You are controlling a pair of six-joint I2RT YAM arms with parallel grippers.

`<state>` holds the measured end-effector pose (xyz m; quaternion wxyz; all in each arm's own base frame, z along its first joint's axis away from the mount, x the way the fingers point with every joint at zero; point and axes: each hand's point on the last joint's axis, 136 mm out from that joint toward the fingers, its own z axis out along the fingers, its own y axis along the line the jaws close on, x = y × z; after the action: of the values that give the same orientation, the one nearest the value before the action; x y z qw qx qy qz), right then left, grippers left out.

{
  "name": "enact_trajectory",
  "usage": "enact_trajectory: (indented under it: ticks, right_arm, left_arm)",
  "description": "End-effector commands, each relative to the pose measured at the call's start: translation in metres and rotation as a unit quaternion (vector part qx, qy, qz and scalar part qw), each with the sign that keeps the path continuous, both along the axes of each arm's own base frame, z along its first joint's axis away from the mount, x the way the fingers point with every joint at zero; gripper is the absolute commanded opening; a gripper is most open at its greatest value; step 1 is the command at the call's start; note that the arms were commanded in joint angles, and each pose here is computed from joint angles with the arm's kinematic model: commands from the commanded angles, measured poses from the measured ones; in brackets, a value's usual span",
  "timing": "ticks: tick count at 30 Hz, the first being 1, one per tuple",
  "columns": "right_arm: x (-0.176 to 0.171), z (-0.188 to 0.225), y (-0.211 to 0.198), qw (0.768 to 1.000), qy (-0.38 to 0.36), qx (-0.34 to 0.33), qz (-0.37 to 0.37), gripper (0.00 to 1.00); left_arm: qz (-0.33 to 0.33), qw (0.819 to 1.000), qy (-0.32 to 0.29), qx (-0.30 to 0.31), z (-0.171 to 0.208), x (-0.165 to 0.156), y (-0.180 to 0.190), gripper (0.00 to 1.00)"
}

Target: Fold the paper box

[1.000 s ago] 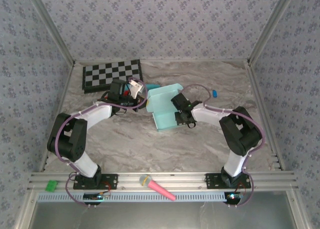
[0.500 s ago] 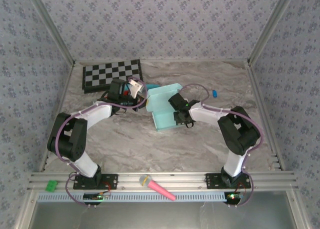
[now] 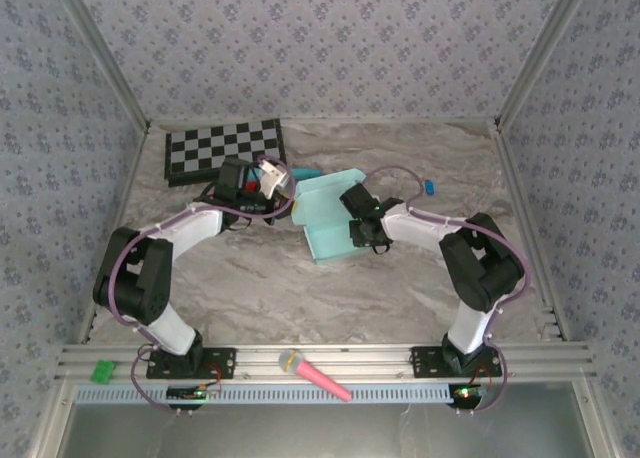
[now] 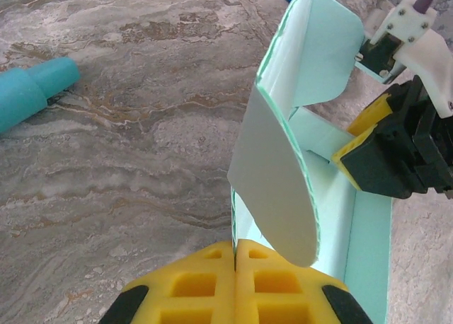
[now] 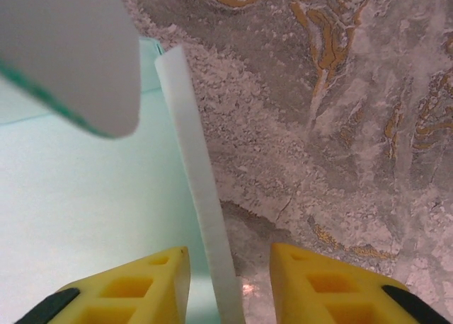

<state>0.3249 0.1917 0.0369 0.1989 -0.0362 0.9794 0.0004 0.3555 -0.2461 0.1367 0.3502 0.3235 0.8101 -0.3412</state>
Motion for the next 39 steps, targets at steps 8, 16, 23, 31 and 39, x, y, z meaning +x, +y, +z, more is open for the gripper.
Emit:
enact_trajectory:
  ticks: [8,16,23,31,39]
  right_arm:
    - [0.015,0.024,0.009,0.997,-0.032,0.066,-0.005,0.45]
    - [0.030,0.020,0.009,0.996,-0.040,0.078,-0.008,0.42]
    - [0.033,0.007,0.005,0.998,-0.034,0.052,-0.008,0.36]
    - [0.027,-0.004,-0.007,1.000,-0.022,0.009,-0.011,0.32]
    - [0.023,-0.008,-0.011,0.999,-0.023,-0.029,-0.002,0.25]
  left_arm:
    - [-0.040,0.999,-0.017,-0.004,0.012,-0.014,-0.007,0.00]
    - [-0.039,0.999,-0.013,-0.004,0.011,-0.014,-0.007,0.00]
    - [-0.038,0.999,-0.010,-0.004,0.011,-0.013,-0.008,0.00]
    - [-0.038,0.999,-0.011,-0.006,0.011,-0.013,-0.008,0.00]
    - [-0.031,0.999,-0.015,-0.006,0.015,-0.010,-0.007,0.00]
